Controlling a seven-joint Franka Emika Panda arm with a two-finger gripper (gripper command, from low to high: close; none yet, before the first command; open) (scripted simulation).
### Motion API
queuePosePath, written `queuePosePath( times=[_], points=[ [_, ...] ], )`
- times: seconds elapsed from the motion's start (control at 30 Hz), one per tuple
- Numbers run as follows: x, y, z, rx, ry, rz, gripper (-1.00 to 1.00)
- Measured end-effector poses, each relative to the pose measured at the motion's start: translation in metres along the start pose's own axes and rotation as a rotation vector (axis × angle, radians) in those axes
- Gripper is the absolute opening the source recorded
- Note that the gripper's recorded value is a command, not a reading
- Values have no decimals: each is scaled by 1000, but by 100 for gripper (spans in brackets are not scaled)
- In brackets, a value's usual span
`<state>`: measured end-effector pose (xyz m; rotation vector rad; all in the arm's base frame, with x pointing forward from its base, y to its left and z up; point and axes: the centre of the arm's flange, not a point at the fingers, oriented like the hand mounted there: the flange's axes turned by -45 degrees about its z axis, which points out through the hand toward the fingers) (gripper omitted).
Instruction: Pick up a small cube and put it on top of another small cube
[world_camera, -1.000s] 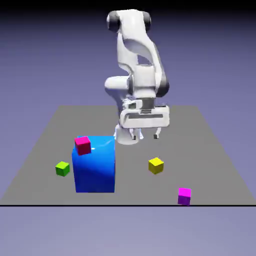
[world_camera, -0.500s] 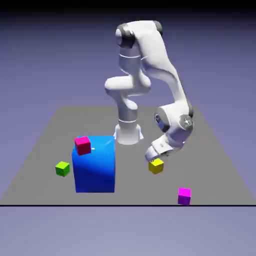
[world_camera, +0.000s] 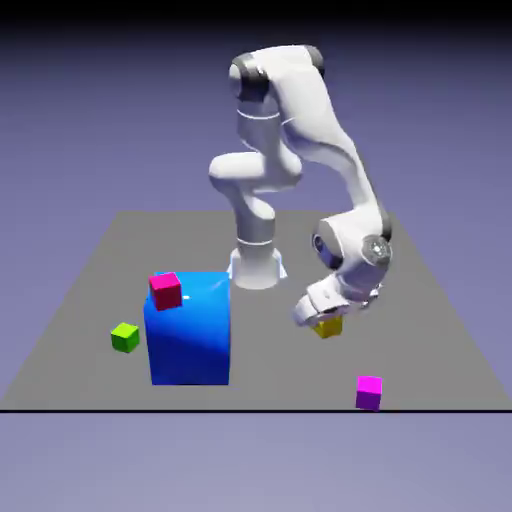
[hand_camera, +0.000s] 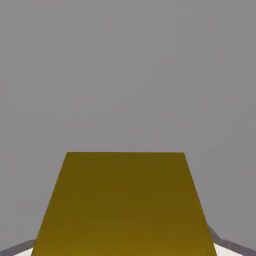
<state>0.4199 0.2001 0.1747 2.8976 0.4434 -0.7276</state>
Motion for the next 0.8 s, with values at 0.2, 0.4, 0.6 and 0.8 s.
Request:
queuePosePath(
  times=[0.2, 0.4, 0.6, 0.8],
  points=[
    [44, 3, -30, 131, 9, 265, -100],
    [84, 21, -70, 301, -4, 536, -100],
    [115, 59, -117, 505, -48, 807, -100],
    [131, 36, -58, 503, -47, 807, 100]
  ],
)
